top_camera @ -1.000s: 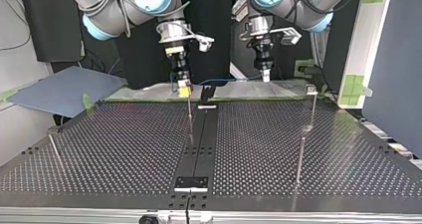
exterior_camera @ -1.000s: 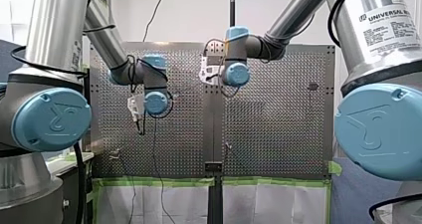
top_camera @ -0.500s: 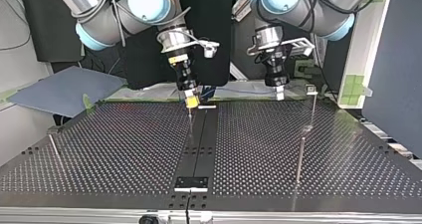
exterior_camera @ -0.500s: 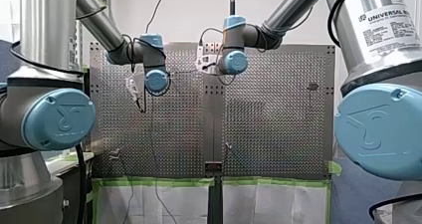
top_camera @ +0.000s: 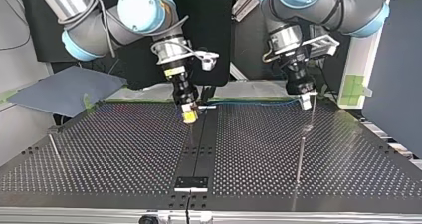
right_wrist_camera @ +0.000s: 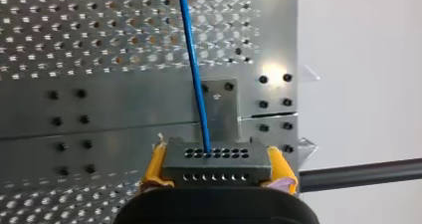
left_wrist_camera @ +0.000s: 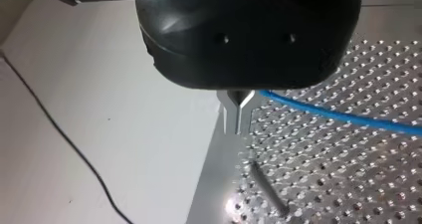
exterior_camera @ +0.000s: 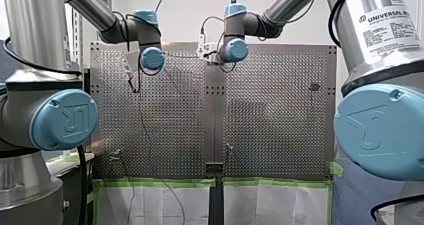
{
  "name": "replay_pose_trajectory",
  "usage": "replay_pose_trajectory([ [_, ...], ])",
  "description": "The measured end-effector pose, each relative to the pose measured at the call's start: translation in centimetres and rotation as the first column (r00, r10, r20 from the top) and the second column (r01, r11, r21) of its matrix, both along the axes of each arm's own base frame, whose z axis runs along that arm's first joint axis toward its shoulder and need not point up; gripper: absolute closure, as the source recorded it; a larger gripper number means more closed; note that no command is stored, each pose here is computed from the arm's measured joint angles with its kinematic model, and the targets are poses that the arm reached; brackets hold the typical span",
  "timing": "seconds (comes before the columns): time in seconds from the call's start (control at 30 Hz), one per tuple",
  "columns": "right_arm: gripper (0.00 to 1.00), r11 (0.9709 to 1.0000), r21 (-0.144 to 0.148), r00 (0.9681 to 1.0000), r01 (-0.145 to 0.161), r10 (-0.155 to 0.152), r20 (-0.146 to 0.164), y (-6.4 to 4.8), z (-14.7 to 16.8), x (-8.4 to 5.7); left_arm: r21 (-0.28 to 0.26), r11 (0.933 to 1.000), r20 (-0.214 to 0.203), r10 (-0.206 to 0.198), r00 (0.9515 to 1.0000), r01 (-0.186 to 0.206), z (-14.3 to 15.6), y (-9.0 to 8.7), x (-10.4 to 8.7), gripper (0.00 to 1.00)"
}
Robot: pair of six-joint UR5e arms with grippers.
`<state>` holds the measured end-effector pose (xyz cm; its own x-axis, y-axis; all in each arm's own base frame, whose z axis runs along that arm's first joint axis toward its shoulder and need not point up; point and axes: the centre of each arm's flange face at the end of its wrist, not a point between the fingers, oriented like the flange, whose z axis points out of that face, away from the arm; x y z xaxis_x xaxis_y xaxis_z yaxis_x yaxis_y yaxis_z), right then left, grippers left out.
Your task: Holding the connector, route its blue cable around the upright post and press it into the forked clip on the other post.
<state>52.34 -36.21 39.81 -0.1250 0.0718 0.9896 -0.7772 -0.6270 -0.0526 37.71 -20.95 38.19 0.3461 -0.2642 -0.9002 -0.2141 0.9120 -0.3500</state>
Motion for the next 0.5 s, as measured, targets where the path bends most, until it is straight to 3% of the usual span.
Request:
replay_pose_trajectory([
  [0.13, 1.00, 0.9999, -0.016, 0.9999, -0.003, 0.004, 0.014, -0.5, 1.6, 0.3, 0.024, 0.9994, -0.018, 0.026, 0.9995, -0.026, 0.8, 0.8, 0.9, 1.00],
  [0.3, 1.00, 0.9992, -0.029, 0.9994, -0.029, 0.029, 0.016, -0.5, 2.9, 0.8, 0.040, 0.9988, -0.034, 0.028, 0.9990, -0.027, 1.7, 1.3, 2.4, 1.00],
  [0.5, 1.00, 0.9962, -0.073, 0.9977, -0.047, 0.050, 0.045, -1.1, 5.4, 1.3, 0.037, 0.9987, -0.034, 0.036, 0.9988, -0.034, 3.7, 2.0, 3.7, 1.00],
])
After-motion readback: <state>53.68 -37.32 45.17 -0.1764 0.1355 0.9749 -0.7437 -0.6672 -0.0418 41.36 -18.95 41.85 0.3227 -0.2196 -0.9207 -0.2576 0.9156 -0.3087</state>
